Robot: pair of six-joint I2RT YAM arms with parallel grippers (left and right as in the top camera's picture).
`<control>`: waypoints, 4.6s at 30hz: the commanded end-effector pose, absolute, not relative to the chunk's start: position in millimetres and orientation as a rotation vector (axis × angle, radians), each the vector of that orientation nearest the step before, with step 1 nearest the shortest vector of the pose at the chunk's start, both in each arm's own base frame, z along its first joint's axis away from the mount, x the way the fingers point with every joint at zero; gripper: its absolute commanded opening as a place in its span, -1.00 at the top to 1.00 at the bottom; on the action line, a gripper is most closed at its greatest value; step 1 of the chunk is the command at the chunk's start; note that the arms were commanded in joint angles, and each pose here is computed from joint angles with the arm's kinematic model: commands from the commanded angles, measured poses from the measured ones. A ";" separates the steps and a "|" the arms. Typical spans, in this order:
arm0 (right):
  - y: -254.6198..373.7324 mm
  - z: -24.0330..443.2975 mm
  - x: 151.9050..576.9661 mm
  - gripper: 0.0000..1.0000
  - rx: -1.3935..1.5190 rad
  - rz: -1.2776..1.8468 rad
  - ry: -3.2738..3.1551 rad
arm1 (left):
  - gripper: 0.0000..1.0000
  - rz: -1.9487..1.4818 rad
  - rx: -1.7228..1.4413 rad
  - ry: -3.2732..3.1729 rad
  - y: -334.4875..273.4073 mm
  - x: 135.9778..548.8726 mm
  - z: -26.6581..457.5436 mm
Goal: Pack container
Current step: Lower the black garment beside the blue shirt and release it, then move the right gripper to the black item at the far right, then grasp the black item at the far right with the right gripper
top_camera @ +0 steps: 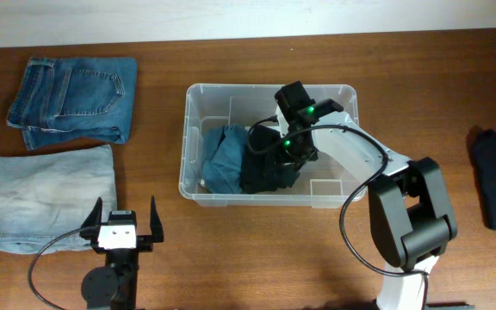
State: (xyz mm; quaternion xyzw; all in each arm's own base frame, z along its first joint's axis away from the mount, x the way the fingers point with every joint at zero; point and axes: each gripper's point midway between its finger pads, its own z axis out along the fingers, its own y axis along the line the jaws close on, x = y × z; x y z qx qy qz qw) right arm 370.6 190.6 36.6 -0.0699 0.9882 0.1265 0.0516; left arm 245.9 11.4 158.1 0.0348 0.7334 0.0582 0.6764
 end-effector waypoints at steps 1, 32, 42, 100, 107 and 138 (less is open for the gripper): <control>190.2 38.3 374.0 0.44 -0.216 0.344 3.012 | -0.99 0.141 0.088 1.648 11.2 245.7 156.8; -215.1 245.8 330.9 -0.98 1.364 -0.074 2.591 | -0.99 0.141 0.088 1.648 11.2 245.7 156.8; -280.4 208.3 269.6 -0.97 1.878 0.048 2.366 | -0.99 0.141 0.088 1.648 11.2 245.7 156.8; -337.3 24.3 235.6 -0.97 1.810 0.303 2.197 | -0.99 0.141 0.089 1.648 11.2 245.7 156.8; -326.9 14.7 256.3 -0.97 1.749 0.284 2.264 | -0.99 0.141 0.089 1.648 11.2 245.7 156.8; -337.3 -7.8 264.1 -0.19 1.913 0.306 2.120 | -0.99 0.141 0.088 1.648 11.2 245.7 156.8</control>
